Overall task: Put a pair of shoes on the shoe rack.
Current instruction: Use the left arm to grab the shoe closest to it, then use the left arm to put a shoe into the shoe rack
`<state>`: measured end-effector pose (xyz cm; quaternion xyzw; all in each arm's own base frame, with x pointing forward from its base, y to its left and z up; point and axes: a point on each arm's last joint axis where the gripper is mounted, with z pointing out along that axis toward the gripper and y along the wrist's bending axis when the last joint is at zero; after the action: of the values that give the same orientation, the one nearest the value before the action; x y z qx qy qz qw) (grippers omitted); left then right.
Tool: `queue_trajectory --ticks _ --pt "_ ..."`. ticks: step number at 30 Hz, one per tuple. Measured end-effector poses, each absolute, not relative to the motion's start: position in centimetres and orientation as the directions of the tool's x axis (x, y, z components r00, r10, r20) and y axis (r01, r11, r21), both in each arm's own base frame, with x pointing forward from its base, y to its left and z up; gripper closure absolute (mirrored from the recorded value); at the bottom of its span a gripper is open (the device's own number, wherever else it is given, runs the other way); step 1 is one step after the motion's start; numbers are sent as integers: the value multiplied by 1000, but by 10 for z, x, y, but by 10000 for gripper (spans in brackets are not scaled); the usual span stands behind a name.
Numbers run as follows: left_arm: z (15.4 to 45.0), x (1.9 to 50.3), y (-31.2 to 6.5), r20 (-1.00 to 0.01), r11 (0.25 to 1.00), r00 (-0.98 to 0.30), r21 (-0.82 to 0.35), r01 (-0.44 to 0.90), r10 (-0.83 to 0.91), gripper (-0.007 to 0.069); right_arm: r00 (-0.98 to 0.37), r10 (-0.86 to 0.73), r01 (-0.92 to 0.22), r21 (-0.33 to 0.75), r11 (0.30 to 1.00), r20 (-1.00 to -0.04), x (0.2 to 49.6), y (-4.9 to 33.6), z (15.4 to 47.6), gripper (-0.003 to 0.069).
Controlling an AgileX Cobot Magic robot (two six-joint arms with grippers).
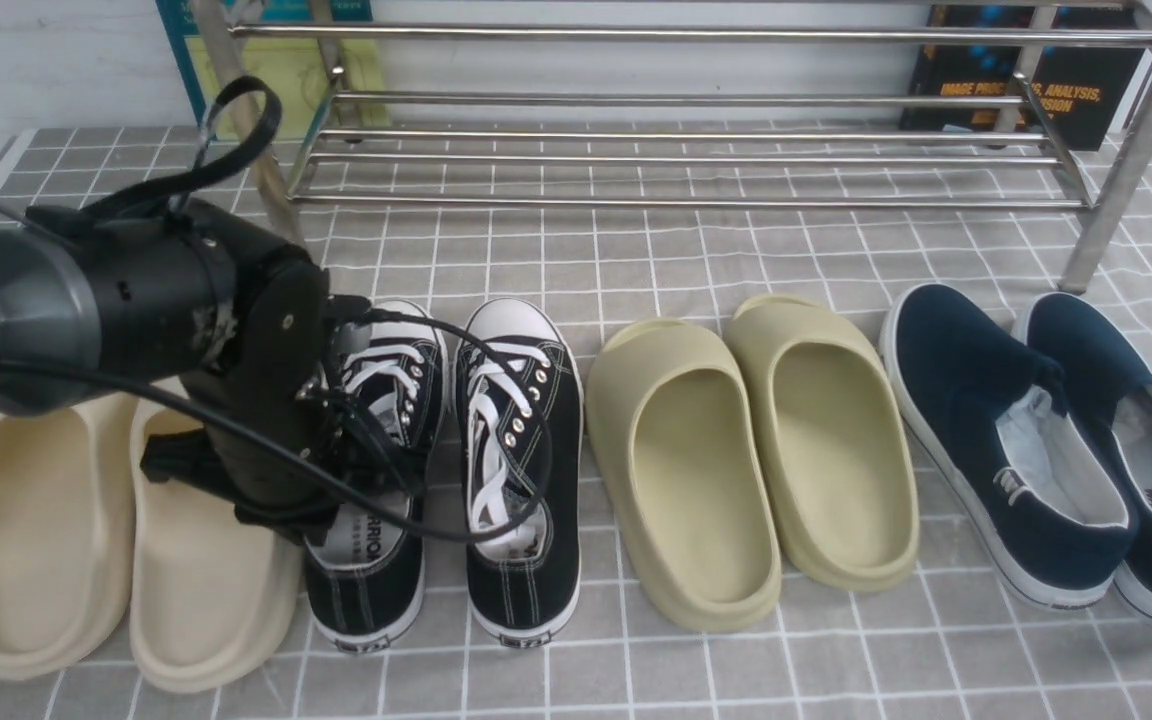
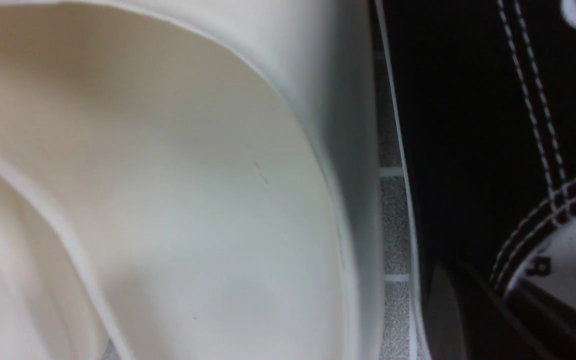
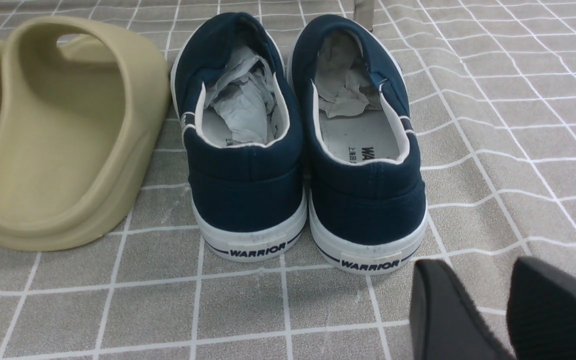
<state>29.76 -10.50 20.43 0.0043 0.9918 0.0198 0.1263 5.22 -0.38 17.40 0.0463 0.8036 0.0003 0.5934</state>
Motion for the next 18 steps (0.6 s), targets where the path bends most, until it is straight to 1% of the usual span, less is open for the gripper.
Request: queue_trajectory --ticks 2,6,7,8,12,13,15,16,17,18 --pt "210 300 -105 -248 999 -969 48 1 13 638 -292 75 74 56 996 -954 52 -4 174 419" --pt "234 306 -108 -253 999 -968 41 -1 10 638 -292 75 74 56 996 -954 52 -4 174 419" --pt "236 306 -108 -255 999 -967 40 0 11 638 -292 75 74 56 996 -954 52 -4 174 419" --pt "254 310 -109 -280 999 -960 35 3 13 638 -292 75 74 56 996 -954 52 -4 174 419" --pt "286 319 -106 -314 1000 -949 8 -19 -16 638 -292 75 74 56 996 -954 52 -4 174 419" --pt "289 320 -106 -318 1000 -948 3 -22 -20 638 -292 75 74 56 996 -954 52 -4 174 419" --pt "307 328 -97 -344 997 -936 -58 -55 -72 638 -292 75 74 56 996 -954 52 -4 174 419" --pt "308 329 -95 -346 996 -935 -70 -62 -83 638 -292 75 74 56 996 -954 52 -4 174 419" --pt "318 336 -89 -372 990 -921 -122 -77 -117 638 -292 75 74 56 996 -954 52 -4 174 419" --pt "322 338 -85 -382 986 -914 -144 -83 -133 638 -292 75 74 56 996 -954 52 -4 174 419"
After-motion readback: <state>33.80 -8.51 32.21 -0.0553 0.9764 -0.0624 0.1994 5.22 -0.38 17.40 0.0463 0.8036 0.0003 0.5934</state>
